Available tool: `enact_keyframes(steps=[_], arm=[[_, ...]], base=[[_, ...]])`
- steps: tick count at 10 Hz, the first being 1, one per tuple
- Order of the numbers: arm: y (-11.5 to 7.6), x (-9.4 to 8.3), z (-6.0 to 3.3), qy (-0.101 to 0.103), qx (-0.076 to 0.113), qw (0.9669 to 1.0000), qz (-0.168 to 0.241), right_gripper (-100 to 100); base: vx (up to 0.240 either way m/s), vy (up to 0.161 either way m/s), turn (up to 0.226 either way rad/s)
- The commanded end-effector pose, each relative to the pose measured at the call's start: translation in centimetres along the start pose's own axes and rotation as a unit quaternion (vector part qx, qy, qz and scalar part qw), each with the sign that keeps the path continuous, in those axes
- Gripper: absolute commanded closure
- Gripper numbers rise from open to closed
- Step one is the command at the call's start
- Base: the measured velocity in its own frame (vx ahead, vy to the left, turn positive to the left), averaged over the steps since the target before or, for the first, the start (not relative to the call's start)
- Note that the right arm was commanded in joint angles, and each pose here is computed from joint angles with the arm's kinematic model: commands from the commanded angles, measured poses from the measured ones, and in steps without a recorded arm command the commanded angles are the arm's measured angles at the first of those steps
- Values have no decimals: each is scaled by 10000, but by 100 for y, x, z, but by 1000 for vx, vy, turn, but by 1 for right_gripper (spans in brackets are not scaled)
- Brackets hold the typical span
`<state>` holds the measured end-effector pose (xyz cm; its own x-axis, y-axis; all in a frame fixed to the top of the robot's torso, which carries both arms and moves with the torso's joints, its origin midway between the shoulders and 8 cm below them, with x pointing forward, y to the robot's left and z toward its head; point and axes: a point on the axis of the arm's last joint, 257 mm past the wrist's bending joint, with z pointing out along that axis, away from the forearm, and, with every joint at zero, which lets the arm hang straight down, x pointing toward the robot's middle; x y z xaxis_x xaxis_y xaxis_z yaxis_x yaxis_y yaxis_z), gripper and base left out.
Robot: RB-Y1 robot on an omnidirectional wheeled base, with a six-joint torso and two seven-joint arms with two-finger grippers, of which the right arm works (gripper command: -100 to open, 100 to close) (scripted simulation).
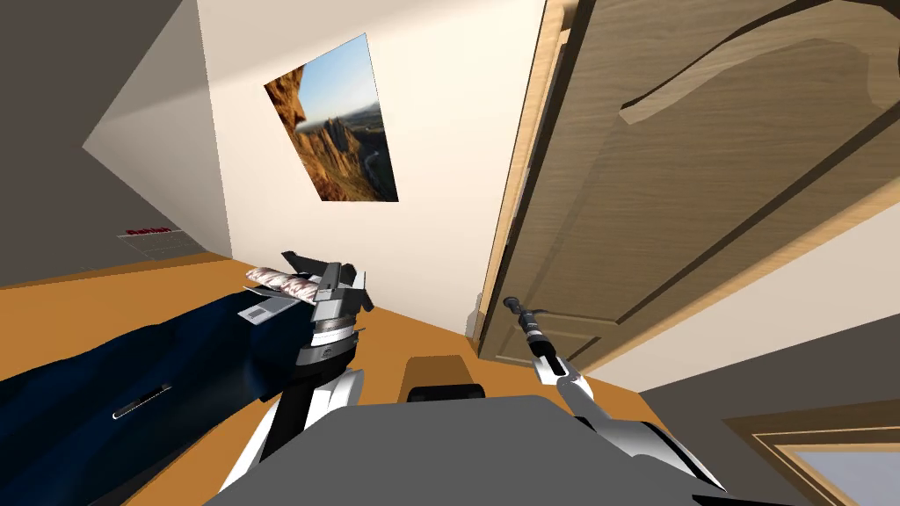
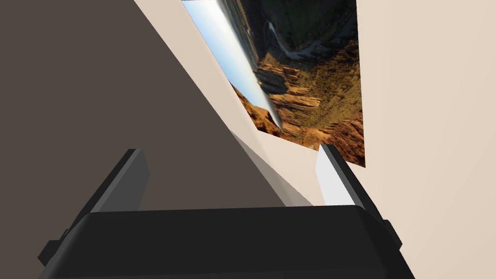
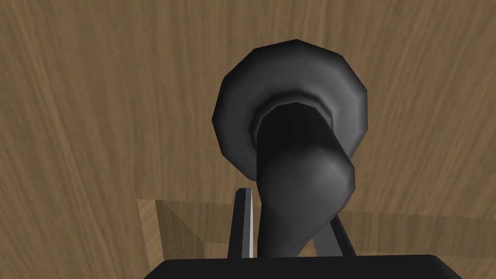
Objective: Pull the door open
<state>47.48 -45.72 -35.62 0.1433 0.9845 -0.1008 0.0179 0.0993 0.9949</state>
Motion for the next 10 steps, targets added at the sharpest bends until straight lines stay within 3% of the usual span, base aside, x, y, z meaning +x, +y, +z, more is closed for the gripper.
enact_keyframes(steps=[1, 3, 10], arm=[[19, 27, -12, 117, -34, 9999, -5, 100], [-6, 41, -21, 138, -4, 9999, 2, 100], [35, 241, -158, 761, -96, 9971, -10, 100]], base=[[-197, -54, 90], [-134, -34, 46], [-189, -60, 64]])
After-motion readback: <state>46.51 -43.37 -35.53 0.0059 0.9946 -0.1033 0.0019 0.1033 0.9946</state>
